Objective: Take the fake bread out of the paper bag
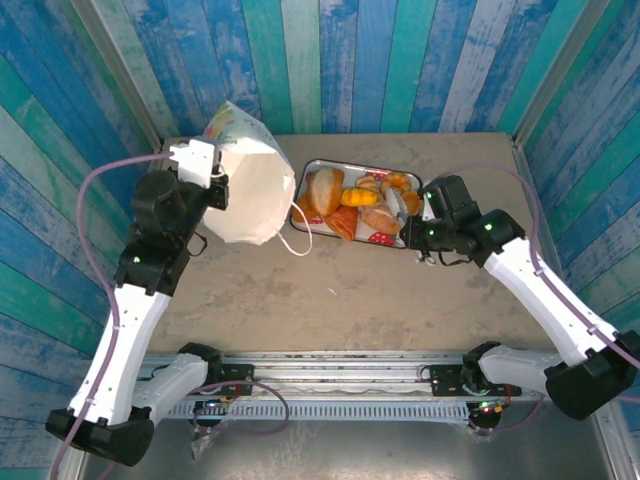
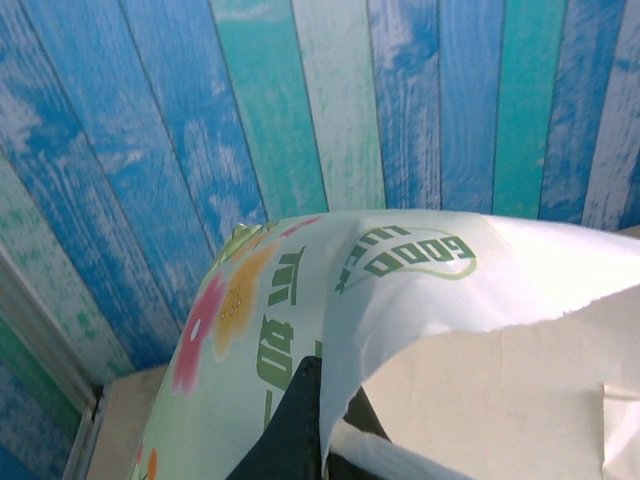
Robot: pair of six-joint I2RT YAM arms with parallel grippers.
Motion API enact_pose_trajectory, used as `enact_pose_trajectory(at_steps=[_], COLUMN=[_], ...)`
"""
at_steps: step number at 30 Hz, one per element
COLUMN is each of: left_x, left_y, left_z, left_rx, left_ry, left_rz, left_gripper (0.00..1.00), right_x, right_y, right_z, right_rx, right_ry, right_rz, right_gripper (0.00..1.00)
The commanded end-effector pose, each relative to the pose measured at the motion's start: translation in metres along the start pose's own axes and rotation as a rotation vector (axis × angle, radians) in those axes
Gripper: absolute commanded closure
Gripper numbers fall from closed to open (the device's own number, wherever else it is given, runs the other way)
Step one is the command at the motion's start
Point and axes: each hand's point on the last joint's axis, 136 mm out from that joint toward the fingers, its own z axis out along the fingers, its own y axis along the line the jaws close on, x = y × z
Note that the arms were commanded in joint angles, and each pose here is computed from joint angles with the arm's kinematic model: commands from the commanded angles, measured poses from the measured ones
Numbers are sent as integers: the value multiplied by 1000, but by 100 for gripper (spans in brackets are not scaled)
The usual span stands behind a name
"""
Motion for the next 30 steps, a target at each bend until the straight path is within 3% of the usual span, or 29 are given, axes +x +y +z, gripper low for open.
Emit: enact_pose_trajectory(at_steps=[1,6,16,24,30], left_x=[-18,-18,-4,42,68], left_y=[-10,-4,20,40,57], left_z=[-1,7,48,83,100], left_rx=[63,48,41,75,153], left_ry=[-68,-10,196,414,444], left_rz=[35,-28,-316,-541,-736], left_gripper=[100,100,100,100,100], right_x=[1,12,30,39,42], right_y=[-19,-38,-54,-60,-64], right_z=[-13,-27,-41,-42,-40], right_rx=[73,146,192,209,220], right_ry=[-51,-60,-49,-38,-35], right_rz=[30,44,71,76,80], right_gripper=[67,66,66,65,65])
